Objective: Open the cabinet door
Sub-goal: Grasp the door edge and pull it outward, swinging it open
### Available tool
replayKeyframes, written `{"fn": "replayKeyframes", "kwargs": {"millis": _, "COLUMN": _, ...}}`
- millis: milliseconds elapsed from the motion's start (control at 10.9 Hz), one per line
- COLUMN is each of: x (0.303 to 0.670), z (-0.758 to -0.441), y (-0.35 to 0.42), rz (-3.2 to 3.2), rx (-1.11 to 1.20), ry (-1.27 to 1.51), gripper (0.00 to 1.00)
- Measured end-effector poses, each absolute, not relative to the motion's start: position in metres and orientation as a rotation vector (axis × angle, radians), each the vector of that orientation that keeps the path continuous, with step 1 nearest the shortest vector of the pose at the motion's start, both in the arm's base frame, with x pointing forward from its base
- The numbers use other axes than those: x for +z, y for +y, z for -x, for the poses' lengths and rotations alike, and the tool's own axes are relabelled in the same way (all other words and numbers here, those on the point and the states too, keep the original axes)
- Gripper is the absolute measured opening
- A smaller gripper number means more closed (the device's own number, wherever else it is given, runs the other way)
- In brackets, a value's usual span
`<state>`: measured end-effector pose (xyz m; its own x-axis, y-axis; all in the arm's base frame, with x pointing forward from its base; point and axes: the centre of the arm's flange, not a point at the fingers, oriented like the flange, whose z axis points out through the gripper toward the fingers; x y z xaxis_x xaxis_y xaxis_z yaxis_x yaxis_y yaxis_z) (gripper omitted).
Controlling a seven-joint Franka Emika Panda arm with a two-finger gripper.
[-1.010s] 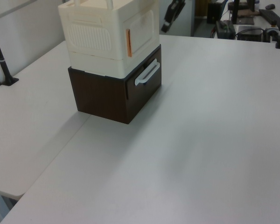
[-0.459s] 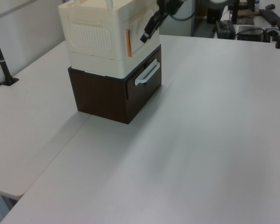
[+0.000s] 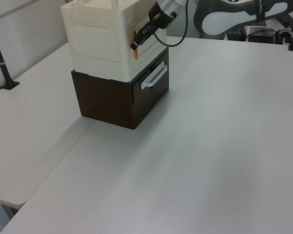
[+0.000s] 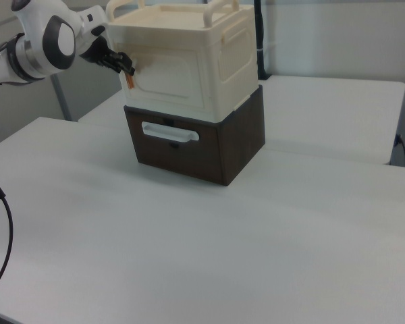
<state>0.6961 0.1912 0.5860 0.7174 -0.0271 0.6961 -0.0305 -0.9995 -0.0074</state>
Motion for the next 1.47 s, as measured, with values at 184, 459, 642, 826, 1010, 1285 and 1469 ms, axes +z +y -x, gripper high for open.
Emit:
{"fn": "replayKeyframes", "kwargs": {"millis": 184, "x": 0.586, "z": -0.696, "y": 0.194, "rz": -2.889, "rx": 1.191, "ry": -0.064, "gripper": 0.49}}
{"fn": "replayKeyframes", "kwargs": {"millis": 459, "x": 0.586, "z": -0.695, "y": 0.201, "rz": -2.876, "rx": 1.209, "ry": -0.119, "gripper": 0.26}}
{"fn": "replayKeyframes", "kwargs": {"millis": 642, "x": 0.587, "z": -0.695, "y": 0.199, "rz": -2.873, "rx": 1.211, "ry": -0.133, "gripper": 0.14}}
{"fn": "replayKeyframes", "kwargs": {"millis": 826, "x": 0.587, "z": -0.695, "y": 0.199, "rz": -2.873, "rx": 1.212, "ry": -0.135, "gripper": 0.14}}
{"fn": "replayKeyframes", "kwargs": {"millis": 1010, "x": 0.588, "z": -0.695, "y": 0.199, "rz": -2.873, "rx": 1.215, "ry": -0.139, "gripper": 0.14}}
{"fn": "replayKeyframes", "kwargs": {"millis": 1285, "x": 0.591, "z": -0.688, "y": 0.201, "rz": -2.890, "rx": 1.147, "ry": -0.145, "gripper": 0.14}}
{"fn": "replayKeyframes", "kwargs": {"millis": 1469, "x": 0.598, "z": -0.675, "y": 0.202, "rz": -2.918, "rx": 1.021, "ry": -0.148, "gripper": 0.14}}
